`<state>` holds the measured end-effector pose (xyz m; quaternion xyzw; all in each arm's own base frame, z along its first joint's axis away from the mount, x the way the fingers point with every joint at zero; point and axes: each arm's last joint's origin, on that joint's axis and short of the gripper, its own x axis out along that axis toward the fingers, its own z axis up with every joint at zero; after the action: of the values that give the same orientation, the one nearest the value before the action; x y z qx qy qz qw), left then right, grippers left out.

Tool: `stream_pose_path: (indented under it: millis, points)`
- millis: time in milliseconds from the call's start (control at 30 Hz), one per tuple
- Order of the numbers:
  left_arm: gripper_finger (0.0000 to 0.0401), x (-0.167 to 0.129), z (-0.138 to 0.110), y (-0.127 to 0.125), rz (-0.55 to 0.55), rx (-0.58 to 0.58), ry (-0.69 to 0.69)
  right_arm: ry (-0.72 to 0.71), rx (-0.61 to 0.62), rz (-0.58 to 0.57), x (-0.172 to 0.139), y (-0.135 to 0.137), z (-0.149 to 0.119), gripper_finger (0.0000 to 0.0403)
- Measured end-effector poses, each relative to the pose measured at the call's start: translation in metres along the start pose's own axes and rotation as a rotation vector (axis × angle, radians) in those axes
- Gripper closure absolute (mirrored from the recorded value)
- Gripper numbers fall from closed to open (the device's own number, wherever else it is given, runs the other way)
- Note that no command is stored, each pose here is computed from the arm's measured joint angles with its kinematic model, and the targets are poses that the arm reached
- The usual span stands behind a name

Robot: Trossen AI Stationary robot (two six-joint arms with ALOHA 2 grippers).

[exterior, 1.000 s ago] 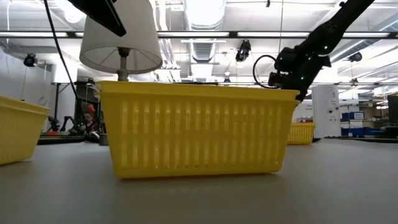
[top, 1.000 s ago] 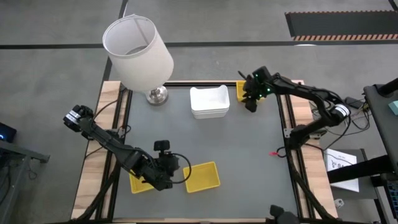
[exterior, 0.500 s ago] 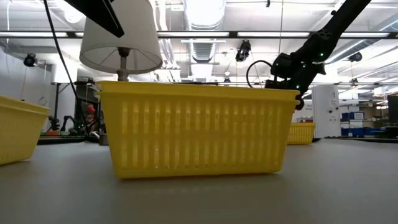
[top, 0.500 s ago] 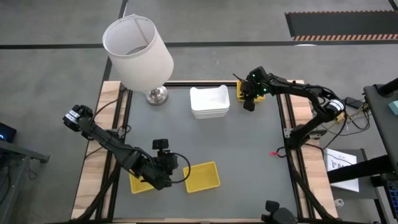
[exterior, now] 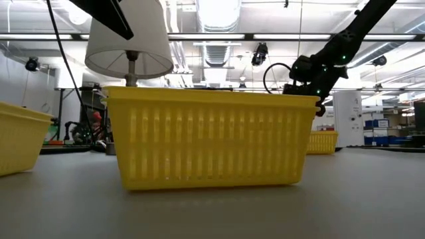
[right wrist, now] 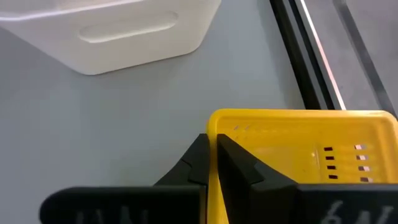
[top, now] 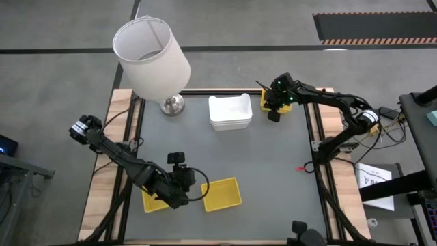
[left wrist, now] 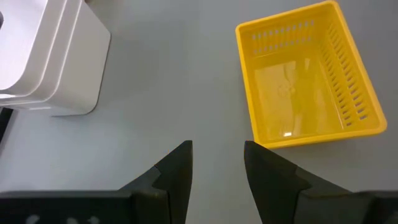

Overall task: Stack baskets by color
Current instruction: Stack the yellow basket on the stacked yellow baskets

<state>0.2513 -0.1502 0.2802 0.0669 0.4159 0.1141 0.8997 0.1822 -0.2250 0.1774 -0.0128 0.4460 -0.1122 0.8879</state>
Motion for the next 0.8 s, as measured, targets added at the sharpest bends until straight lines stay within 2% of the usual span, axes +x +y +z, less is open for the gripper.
stream_pose_path:
  millis: [233,433,567,667,767,800]
  points:
    - [0.0272,0.0,0.0,0.0,0.003,0.0,-0.001,-0.007,0.006,-0.045,-0.015,0.004,0.006,0.0393]
    - [0.0272,0.0,0.0,0.0,0.007,0.0,-0.004,-0.008,-0.037,-0.079,-0.035,0.019,0.017,0.0394]
    - [0.0272,0.0,0.0,0.0,0.011,0.0,-0.006,-0.059,-0.043,-0.017,-0.047,0.033,0.024,0.0394]
    - [0.0272,0.0,0.0,0.0,0.011,0.0,-0.006,0.005,0.033,-0.082,-0.056,0.042,0.025,0.0394]
    - [0.0272,0.0,0.0,0.0,0.011,0.0,-0.006,0.052,0.04,0.04,-0.062,0.059,0.02,0.0394]
    - [0.0272,0.0,0.0,0.0,0.011,0.0,-0.006,0.047,0.054,0.023,-0.064,0.063,0.022,0.0394]
